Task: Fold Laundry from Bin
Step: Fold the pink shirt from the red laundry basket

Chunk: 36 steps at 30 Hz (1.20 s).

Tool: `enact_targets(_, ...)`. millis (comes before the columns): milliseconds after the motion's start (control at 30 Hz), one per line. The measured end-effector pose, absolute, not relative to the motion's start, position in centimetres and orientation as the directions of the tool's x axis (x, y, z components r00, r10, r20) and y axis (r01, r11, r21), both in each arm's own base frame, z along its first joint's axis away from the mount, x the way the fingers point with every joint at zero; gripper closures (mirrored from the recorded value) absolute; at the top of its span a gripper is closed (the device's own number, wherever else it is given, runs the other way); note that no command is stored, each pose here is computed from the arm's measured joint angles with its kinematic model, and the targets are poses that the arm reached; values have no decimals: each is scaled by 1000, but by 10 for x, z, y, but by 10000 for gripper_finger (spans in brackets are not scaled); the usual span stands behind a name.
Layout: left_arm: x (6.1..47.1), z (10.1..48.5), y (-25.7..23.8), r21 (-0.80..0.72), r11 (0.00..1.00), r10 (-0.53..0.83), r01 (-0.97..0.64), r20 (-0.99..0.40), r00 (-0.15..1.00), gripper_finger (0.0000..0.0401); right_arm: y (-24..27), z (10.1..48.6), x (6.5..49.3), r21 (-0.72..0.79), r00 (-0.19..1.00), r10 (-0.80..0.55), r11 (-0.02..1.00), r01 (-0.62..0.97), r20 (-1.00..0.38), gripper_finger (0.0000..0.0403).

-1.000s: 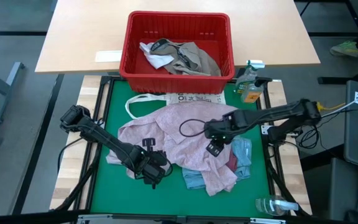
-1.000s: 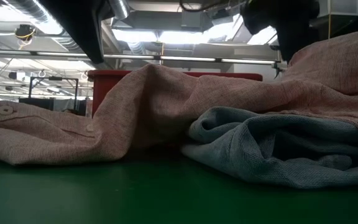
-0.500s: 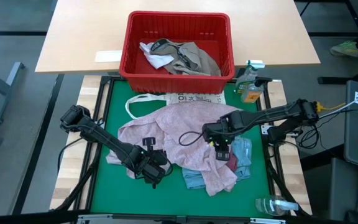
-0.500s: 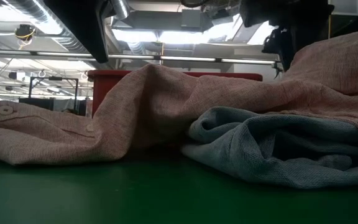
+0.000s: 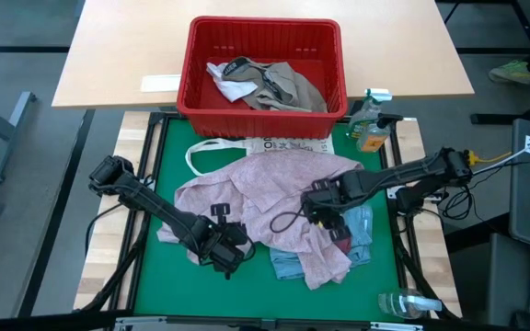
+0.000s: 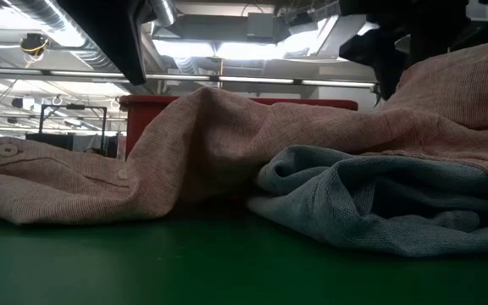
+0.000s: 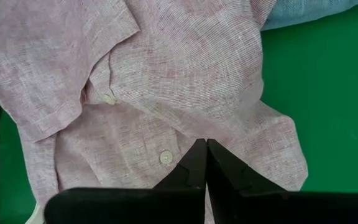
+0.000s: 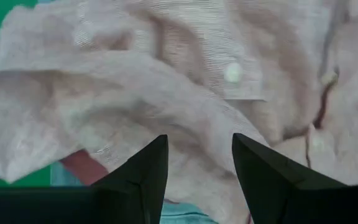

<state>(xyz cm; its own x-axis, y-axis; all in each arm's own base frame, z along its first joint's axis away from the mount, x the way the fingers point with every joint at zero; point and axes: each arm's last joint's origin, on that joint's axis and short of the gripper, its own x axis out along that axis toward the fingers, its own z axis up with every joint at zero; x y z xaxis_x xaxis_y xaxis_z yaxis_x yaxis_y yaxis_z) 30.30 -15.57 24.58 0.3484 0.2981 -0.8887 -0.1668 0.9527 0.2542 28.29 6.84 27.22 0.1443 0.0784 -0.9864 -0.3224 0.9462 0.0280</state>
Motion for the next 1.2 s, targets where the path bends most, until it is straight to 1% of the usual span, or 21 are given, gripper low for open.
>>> enact_targets(133, 300, 245, -160, 254, 955, 293, -153, -889, 352, 401, 81, 267, 284, 21, 129, 80, 914, -404, -988, 226)
enact_targets(300, 293, 232, -168, 250, 957, 288, -150, -892, 349, 401, 90, 265, 288, 11, 167, 92, 903, -429, -982, 227)
enact_targets(367, 290, 222, -171, 230, 959, 275, -163, -891, 360, 401, 90, 265, 289, 8, 179, 93, 904, -428, -980, 237)
enact_targets(467, 286, 203, -176, 185, 970, 233, -160, -899, 370, 401, 89, 265, 290, 7, 180, 91, 906, -423, -979, 273)
enact_targets(633, 272, 172, -180, 121, 985, 158, -124, -920, 360, 401, 89, 265, 290, 0, 182, 85, 907, -421, -980, 367)
enact_targets(667, 270, 166, -180, 110, 986, 148, -123, -921, 359, 401, 89, 265, 290, -2, 182, 82, 907, -420, -980, 384)
enact_targets(700, 267, 161, -180, 99, 986, 140, -131, -923, 359, 401, 89, 265, 290, -3, 182, 81, 908, -420, -980, 392)
enact_targets(733, 265, 156, -180, 93, 986, 138, -139, -923, 361, 401, 88, 265, 290, -8, 184, 75, 909, -416, -980, 393)
enact_targets(833, 259, 144, -178, 72, 985, 126, -158, -922, 366, 401, 88, 265, 289, -11, 184, 64, 923, -384, -981, 376)
enact_targets(900, 255, 138, -176, 53, 985, 106, -163, -935, 340, 401, 87, 268, 287, -6, 162, 58, 929, -369, -985, 374)
enact_targets(967, 251, 136, -175, 15, 988, 60, -151, -952, 300, 401, 86, 274, 282, -2, 127, 47, 932, -361, -991, 380)
enact_targets(1067, 246, 134, -174, -10, 991, 21, -136, -975, 219, 401, 84, 282, 274, 6, 50, 24, 947, -322, -998, 396)
enact_targets(1200, 241, 134, -173, -52, 991, -36, -125, -991, 130, 401, 82, 285, 260, 28, -97, 5, 969, -246, -995, 388)
